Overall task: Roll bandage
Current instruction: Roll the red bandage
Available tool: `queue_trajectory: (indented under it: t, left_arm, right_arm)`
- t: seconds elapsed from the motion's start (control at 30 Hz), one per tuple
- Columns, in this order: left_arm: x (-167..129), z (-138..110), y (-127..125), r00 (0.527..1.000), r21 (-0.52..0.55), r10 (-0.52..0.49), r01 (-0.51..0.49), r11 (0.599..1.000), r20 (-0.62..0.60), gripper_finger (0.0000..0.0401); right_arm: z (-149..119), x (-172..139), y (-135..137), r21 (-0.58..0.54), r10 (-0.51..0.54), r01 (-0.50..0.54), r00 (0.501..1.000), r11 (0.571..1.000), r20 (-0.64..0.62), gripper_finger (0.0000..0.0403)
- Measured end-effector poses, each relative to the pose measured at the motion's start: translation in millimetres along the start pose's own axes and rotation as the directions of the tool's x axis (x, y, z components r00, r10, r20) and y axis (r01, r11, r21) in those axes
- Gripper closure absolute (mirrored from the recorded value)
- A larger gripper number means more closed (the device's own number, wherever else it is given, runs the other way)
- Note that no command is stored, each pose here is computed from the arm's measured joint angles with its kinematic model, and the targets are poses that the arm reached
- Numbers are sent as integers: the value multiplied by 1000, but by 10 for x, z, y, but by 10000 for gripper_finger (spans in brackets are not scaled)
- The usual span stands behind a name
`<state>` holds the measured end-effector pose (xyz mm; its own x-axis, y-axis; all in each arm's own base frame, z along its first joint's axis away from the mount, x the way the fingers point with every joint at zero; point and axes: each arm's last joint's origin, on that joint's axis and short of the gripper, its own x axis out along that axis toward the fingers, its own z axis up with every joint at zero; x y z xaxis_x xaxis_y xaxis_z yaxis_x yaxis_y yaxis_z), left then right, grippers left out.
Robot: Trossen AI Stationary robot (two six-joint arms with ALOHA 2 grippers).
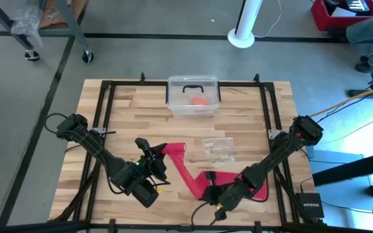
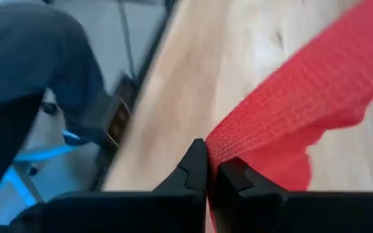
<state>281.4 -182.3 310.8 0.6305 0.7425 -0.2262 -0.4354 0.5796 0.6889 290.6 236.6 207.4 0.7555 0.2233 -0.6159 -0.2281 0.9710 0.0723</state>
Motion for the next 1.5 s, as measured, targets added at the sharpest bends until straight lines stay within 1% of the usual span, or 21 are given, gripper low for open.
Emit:
queue_trajectory:
  t: [0.07, 0.13, 0.2, 0.3, 0.4, 0.5, 0.57, 0.67, 0.8, 0.87, 0.93, 1.03, 1.17, 1.27, 1.33, 1.4, 1.43, 1.5]
  left_arm:
    - [0, -1, -4, 1000, 20, -9, 9, 1000, -5, 347]
    - [1, -3, -10, 999, 42, -30, 31, 999, -19, 347]
    - [2, -4, -15, 999, 47, -43, 45, 998, -27, 347]
    - [-10, -5, -19, 999, 57, -48, 49, 997, -26, 347]
    - [-23, -5, -22, 998, 57, -50, 52, 997, -23, 347]
    - [-23, -4, -23, 998, 56, -51, 52, 997, -23, 347]
    - [-23, -1, -25, 998, 51, -52, 53, 997, -22, 347]
    - [-23, 15, -35, 998, 37, -55, 56, 998, -15, 347]
    - [-23, 26, -41, 998, 46, -58, 58, 997, -12, 347]
    - [-23, 25, -41, 998, 42, -57, 58, 997, -12, 347]
    - [-22, 25, -41, 998, 25, -57, 58, 998, -12, 347]
    - [-20, 27, -41, 998, -6, -59, 58, 998, -13, 347]
    - [-22, 27, -43, 998, -18, -62, 61, 998, -14, 347]
    - [-21, 28, -45, 998, -22, -62, 62, 998, -14, 347]
    - [-21, 28, -44, 998, -23, -62, 62, 998, -13, 347]
    - [-22, 28, -44, 998, -23, -61, 61, 998, -13, 347]
    - [-21, 28, -44, 998, -23, -60, 60, 998, -13, 347]
    - [-20, 28, -42, 998, -24, -59, 58, 998, -12, 347]
  right_arm:
    - [-31, 4, -24, 60, -32, 34, 999, 998, -27, 398]
    - [-33, 6, -33, 115, -38, 41, 999, 993, -31, 389]
    - [-15, 13, -74, 147, -43, 47, 999, 988, -30, 371]
    - [53, -77, -82, 168, -5, 8, 1000, 986, -14, 334]
    - [174, -255, -89, 176, 55, -52, 998, 983, -8, 293]
    - [302, -495, -112, 171, 93, -84, 995, 982, -47, 257]
    - [412, -679, -129, 173, 112, -102, 993, 980, -47, 239]
    - [525, -904, -166, 149, 112, -107, 993, 983, -26, 221]
    - [576, -1008, -212, 127, 36, -39, 999, 991, 29, 214]
    - [575, -974, -202, 157, 29, -35, 999, 987, 39, 214]
    - [521, -868, -123, 203, 113, -115, 993, 972, 18, 214]
    - [403, -651, -26, 206, 242, -223, 967, 953, -73, 214]
    - [386, -528, 33, 267, 339, -305, 937, 914, -89, 214]
    - [388, -527, 4, 304, 393, -342, 911, 889, -124, 214]
    - [490, -619, 14, 298, 408, -367, 909, 881, -88, 214]
    - [650, -717, 30, 253, 403, -390, 915, 885, -2, 214]
    - [718, -752, 34, 215, 379, -378, 924, 900, 39, 214]
    - [826, -778, 32, 129, 281, -301, 948, 945, 152, 214]
